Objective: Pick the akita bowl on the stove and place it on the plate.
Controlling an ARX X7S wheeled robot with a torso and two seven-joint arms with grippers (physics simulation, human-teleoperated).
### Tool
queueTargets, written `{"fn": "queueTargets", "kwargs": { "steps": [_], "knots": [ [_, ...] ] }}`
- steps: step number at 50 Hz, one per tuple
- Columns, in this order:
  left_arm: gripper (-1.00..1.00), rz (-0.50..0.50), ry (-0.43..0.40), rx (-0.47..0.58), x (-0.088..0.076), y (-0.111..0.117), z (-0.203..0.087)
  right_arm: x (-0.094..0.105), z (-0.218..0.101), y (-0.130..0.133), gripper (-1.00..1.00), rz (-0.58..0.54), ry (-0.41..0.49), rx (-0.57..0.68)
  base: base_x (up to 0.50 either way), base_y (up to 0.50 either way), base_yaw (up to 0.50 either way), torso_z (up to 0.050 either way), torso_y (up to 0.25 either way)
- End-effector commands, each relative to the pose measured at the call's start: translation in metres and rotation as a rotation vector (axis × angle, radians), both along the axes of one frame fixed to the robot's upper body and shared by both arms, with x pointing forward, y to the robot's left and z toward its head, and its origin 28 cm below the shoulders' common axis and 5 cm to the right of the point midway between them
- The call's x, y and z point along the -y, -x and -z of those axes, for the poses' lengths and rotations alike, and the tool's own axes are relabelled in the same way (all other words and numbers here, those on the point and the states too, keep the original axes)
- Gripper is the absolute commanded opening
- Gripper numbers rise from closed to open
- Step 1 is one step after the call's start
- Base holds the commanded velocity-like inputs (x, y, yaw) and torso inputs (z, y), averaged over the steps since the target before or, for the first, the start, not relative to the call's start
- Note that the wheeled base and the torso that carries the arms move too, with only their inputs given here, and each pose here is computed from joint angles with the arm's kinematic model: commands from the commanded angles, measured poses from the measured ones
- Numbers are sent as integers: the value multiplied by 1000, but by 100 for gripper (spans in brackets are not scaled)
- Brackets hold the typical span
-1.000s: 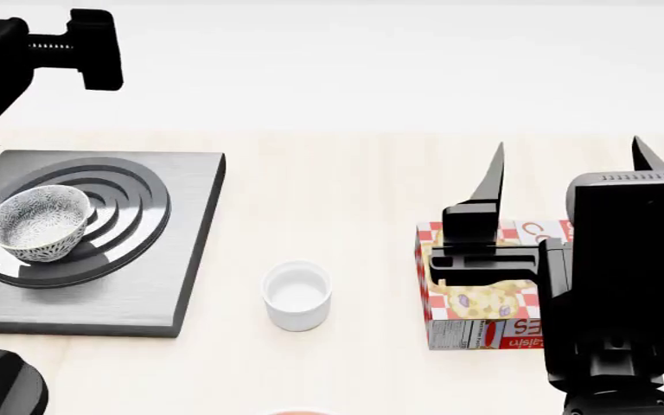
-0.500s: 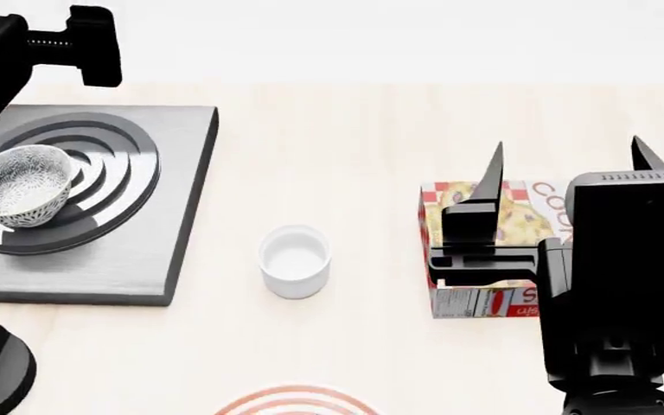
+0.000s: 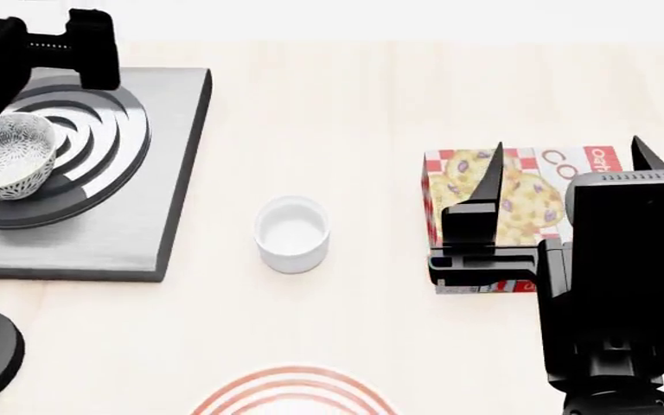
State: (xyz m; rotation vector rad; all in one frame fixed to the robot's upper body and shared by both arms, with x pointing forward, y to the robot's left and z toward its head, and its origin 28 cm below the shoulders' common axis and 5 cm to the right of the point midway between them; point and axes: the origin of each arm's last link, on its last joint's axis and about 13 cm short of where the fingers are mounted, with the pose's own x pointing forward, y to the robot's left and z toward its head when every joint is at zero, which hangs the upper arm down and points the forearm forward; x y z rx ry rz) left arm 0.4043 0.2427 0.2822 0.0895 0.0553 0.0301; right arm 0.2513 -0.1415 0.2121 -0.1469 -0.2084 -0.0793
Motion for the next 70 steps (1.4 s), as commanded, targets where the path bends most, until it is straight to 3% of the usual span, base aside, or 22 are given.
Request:
{"fn": "queueTargets", "kwargs": {
  "steps": [1,13,22,70],
  "knots": [
    [100,80,66,-15,10,2,-4,1,-1,0,100,5,-15,6,0,0,0,0,0],
    [100,48,25,-59,12,1,3,1,-1,0,100,5,-15,6,0,0,0,0,0],
    [100,26,-58,-104,15,0,13,1,-1,0,100,4,-15,6,0,0,0,0,0],
    [100,-62,-112,-205,5,1,47,2,0,-1,100,2,-14,4,0,0,0,0,0]
  ]
}}
